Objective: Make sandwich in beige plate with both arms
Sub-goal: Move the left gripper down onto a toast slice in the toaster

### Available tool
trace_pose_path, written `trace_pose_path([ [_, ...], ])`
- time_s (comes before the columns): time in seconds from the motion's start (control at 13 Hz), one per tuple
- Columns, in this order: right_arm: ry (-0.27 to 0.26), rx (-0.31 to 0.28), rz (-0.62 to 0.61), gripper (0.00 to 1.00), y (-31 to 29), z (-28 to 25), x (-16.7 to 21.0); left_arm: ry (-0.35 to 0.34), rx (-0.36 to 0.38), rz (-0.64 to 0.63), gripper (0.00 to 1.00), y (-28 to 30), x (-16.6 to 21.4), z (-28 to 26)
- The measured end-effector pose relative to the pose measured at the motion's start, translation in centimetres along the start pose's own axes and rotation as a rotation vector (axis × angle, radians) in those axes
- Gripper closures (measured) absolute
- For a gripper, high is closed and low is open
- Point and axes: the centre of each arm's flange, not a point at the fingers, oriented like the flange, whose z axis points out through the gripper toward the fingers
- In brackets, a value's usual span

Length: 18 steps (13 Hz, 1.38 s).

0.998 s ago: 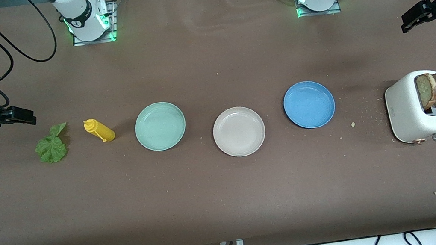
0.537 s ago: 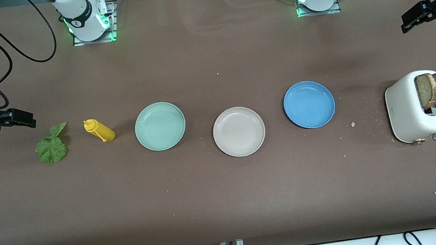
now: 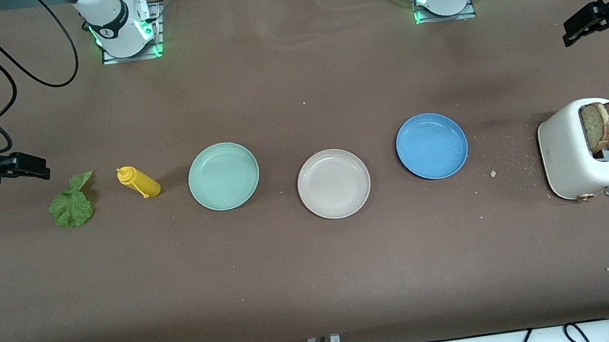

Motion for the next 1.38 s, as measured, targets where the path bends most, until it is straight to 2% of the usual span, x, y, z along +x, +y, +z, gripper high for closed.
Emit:
trace_pose_path([
  [0.31, 0.001, 0.000, 0.000, 0.00, 0.0, 0.0, 0.0, -0.005, -0.023, -0.029, 0.00, -7.0, 1.9, 2.1],
  [0.54, -0.001, 0.000, 0.000, 0.00, 0.0, 0.1, 0.1, 0.001, -0.033, -0.014, 0.00, -10.2, 3.4, 4.4],
  [1.38, -0.004, 0.001, 0.000, 0.00, 0.0, 0.2, 0.1, 0.000, -0.050, -0.013, 0.00, -11.3, 9.7, 15.8],
])
